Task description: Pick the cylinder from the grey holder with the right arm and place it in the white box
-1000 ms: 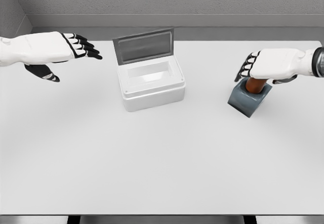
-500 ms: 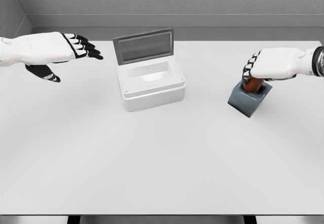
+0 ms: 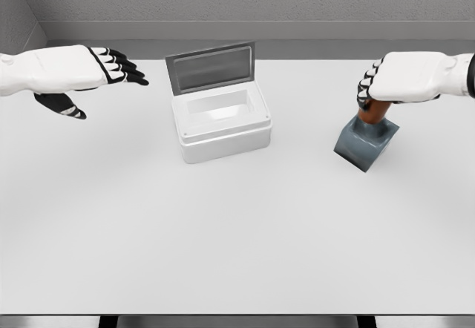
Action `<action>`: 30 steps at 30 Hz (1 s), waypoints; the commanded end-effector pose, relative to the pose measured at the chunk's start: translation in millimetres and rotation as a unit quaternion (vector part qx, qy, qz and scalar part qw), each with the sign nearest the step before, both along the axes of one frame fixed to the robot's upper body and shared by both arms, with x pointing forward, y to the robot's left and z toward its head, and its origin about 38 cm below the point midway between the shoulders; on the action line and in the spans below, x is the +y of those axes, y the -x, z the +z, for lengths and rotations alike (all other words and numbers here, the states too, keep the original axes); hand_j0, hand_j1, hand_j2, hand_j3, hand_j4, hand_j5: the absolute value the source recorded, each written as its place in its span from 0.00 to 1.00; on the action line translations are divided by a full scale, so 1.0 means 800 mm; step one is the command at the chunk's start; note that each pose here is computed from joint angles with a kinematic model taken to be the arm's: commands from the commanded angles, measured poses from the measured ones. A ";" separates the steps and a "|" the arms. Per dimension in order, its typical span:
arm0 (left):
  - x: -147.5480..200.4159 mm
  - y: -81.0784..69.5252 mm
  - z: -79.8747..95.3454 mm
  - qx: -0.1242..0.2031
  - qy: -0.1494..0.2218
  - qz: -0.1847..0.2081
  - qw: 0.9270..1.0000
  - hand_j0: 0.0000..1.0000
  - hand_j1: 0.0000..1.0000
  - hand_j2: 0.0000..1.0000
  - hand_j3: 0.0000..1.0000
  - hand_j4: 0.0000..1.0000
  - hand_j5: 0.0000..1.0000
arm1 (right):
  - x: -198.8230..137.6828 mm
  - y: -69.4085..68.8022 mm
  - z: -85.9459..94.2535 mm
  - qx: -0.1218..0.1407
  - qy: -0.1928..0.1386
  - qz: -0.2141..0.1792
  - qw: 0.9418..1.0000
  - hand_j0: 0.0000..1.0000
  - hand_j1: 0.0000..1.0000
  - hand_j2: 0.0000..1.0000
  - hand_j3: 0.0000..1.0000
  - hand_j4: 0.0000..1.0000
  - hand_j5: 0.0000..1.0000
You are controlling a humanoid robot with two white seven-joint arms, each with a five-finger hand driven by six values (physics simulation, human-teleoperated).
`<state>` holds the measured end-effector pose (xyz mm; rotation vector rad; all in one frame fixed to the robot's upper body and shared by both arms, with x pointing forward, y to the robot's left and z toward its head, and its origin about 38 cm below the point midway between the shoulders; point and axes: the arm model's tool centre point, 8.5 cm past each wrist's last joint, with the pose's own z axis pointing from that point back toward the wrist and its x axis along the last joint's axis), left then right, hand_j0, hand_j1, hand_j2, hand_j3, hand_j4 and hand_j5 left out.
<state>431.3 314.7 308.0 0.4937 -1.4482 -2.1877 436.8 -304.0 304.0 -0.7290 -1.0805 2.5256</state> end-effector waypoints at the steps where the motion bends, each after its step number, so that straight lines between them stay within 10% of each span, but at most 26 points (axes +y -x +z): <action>1: 0.000 0.000 0.001 0.000 0.003 0.001 1.000 1.00 1.00 1.00 1.00 1.00 1.00 | 0.000 0.001 0.002 -0.002 -0.001 0.001 1.000 0.53 0.53 0.53 0.53 0.53 0.53; 30: -0.008 0.003 0.007 0.000 0.017 -0.011 1.000 1.00 1.00 1.00 1.00 1.00 1.00 | 0.105 -0.037 0.019 -0.027 -0.041 0.067 0.997 0.53 0.53 0.53 0.53 0.53 0.53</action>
